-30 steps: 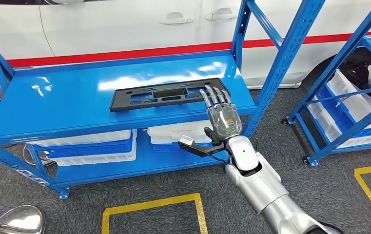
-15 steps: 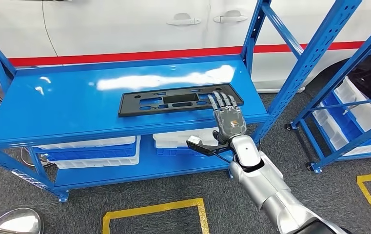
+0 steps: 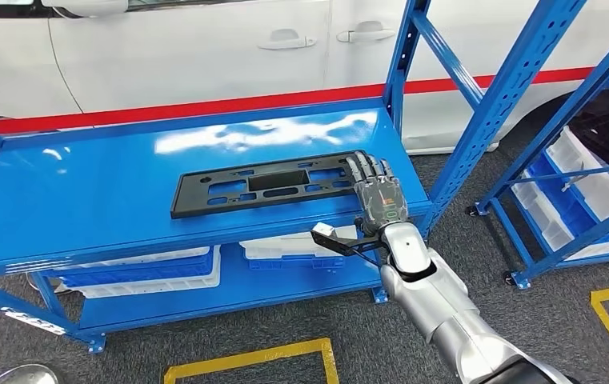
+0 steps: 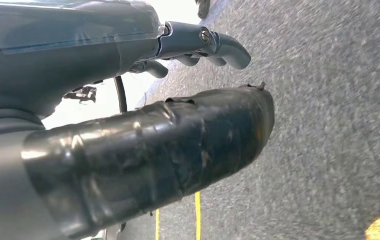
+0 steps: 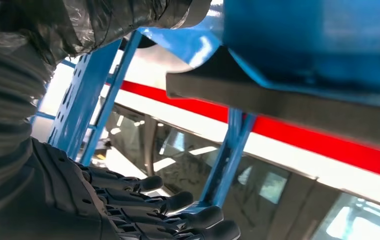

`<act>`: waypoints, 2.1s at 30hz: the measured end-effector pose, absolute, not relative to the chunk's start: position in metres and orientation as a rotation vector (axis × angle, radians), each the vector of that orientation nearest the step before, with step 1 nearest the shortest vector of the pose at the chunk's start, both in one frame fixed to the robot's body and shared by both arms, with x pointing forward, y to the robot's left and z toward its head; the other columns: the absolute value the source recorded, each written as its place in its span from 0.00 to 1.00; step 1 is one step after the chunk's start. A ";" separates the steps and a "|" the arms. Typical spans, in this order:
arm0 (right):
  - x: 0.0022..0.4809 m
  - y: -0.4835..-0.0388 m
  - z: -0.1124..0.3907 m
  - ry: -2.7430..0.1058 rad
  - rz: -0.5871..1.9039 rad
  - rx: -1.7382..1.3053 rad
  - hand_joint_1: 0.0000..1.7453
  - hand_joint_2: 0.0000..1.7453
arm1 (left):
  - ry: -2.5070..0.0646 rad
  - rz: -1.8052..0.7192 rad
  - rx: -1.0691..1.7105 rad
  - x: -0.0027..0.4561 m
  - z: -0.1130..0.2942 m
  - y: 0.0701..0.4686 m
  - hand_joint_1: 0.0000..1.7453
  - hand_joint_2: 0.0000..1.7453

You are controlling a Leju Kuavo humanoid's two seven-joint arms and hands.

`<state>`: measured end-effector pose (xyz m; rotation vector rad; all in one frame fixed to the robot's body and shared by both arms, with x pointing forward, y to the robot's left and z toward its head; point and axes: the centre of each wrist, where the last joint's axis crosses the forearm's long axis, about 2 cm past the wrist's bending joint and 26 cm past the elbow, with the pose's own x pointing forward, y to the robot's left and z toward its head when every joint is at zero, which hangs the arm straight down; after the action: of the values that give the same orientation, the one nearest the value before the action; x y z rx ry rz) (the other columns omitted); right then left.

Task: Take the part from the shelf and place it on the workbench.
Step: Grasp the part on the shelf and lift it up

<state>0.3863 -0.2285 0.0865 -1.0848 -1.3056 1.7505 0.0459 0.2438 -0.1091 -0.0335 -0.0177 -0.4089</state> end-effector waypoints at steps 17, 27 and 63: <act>0.386 -0.233 0.084 -1.290 1.734 -1.077 0.00 1.00 | -0.020 -0.411 -0.040 0.047 -0.109 0.239 0.00 0.00; 0.385 -0.232 0.083 -1.295 1.730 -1.070 0.00 1.00 | -0.023 -0.411 -0.037 0.048 -0.109 0.241 0.00 0.00; 0.372 -0.218 0.066 -1.157 1.854 -0.914 1.00 1.00 | -0.052 -0.379 -0.041 0.047 -0.109 0.239 0.00 0.00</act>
<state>0.3716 -0.2175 0.0661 -0.9137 -1.1574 1.8541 0.0470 0.2387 -0.1085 -0.0406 -0.0515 -0.3791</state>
